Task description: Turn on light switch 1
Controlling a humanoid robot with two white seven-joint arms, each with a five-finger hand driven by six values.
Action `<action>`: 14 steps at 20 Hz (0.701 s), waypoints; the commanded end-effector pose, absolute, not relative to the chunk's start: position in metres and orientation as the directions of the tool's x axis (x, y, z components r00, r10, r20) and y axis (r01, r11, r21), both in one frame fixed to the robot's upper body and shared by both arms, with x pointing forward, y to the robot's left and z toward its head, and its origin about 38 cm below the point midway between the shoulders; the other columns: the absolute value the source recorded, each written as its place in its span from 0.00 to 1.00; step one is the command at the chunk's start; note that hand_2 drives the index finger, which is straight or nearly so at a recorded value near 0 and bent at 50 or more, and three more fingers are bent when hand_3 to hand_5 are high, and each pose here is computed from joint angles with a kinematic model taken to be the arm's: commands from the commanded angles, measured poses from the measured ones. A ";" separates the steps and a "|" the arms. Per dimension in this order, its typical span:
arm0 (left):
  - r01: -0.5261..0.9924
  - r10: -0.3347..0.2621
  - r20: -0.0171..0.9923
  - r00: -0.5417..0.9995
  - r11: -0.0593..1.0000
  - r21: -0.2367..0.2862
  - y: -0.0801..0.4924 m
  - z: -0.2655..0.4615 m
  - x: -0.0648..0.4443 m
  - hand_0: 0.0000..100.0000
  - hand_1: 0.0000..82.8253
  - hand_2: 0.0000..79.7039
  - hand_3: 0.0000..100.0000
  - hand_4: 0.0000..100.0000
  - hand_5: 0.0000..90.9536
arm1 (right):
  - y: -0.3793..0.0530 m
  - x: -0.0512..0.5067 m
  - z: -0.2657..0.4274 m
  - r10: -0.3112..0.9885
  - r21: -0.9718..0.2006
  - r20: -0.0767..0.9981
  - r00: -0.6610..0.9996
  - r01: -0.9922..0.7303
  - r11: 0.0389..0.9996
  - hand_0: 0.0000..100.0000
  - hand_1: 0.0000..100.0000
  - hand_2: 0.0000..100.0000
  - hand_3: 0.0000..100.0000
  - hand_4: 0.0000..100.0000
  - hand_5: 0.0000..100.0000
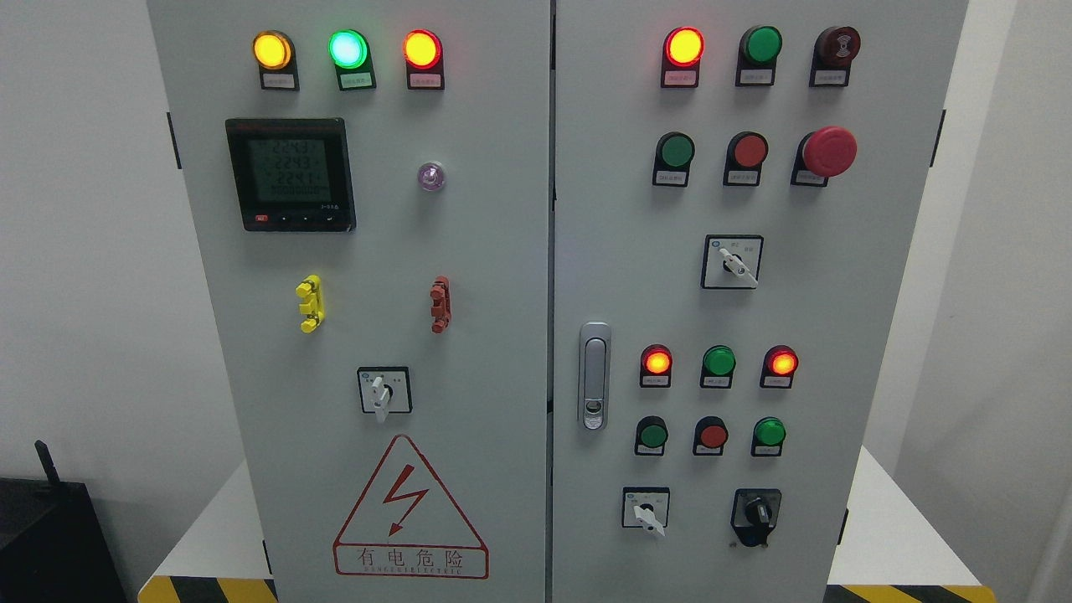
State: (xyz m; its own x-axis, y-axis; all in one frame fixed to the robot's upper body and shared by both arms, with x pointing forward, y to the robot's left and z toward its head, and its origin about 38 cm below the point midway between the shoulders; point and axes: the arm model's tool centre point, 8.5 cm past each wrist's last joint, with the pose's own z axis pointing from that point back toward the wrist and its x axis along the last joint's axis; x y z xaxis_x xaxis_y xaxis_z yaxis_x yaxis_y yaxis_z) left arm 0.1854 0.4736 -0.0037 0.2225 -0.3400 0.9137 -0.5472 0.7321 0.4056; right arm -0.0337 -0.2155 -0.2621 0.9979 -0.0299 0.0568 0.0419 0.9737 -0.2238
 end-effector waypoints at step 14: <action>-0.327 -0.411 0.882 -0.230 0.887 0.328 0.329 0.108 0.330 0.31 0.45 0.54 0.68 0.75 0.68 | -0.216 -0.034 -0.262 -0.031 -0.224 0.055 0.998 0.042 0.974 0.12 0.39 0.00 0.00 0.00 0.00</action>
